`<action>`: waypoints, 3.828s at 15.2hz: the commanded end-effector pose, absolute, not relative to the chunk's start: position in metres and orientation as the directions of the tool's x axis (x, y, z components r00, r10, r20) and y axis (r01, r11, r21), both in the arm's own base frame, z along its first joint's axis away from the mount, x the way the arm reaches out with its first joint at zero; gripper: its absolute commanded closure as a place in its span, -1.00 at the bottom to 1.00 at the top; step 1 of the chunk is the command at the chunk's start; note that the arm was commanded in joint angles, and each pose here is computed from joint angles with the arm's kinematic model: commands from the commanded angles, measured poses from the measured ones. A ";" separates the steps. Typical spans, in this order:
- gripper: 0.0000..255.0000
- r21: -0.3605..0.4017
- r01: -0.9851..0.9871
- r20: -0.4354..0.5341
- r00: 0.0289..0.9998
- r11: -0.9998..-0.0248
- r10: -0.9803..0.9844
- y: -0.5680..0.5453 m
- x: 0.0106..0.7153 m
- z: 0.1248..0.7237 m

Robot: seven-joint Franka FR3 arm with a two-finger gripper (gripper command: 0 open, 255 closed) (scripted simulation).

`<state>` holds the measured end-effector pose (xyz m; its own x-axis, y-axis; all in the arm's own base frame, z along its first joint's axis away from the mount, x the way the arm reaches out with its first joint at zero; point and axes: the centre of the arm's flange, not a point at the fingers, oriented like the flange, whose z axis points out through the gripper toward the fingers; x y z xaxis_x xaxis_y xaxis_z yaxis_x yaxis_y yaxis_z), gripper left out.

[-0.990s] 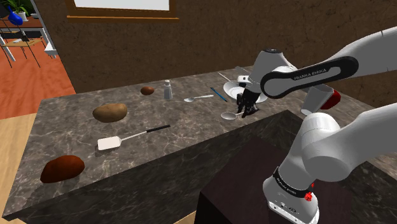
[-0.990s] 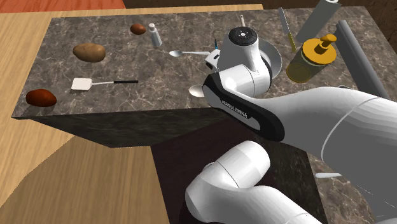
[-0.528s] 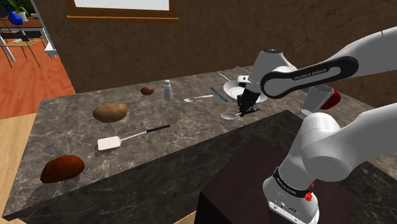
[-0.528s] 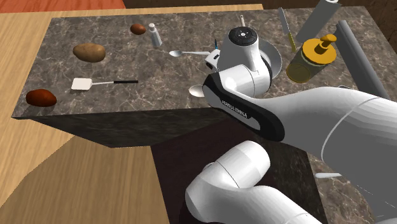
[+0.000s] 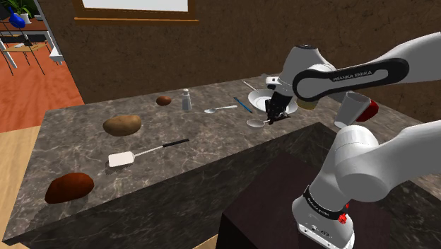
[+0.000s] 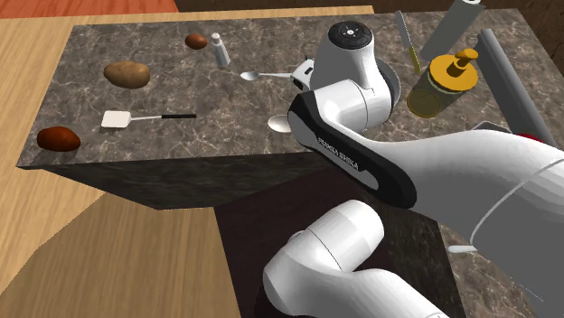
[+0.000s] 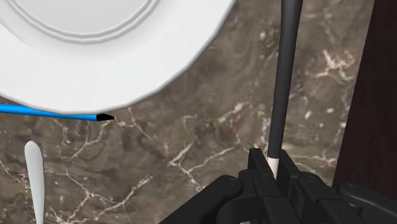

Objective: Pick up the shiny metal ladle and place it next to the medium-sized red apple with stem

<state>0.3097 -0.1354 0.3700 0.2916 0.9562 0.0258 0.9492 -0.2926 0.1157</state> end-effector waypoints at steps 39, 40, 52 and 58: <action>1.00 0.115 0.949 0.026 0.292 -0.293 0.956 -0.207 0.251 0.539; 1.00 0.115 0.949 0.026 0.292 -0.293 0.956 -0.217 0.243 0.539; 1.00 0.115 0.949 0.026 0.292 -0.293 0.956 -0.339 0.141 0.539; 1.00 0.115 0.949 0.026 0.292 -0.293 0.956 -0.400 0.091 0.539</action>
<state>0.1034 -0.3916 0.5401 0.2925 0.9559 0.0259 0.9490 -0.2935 0.1153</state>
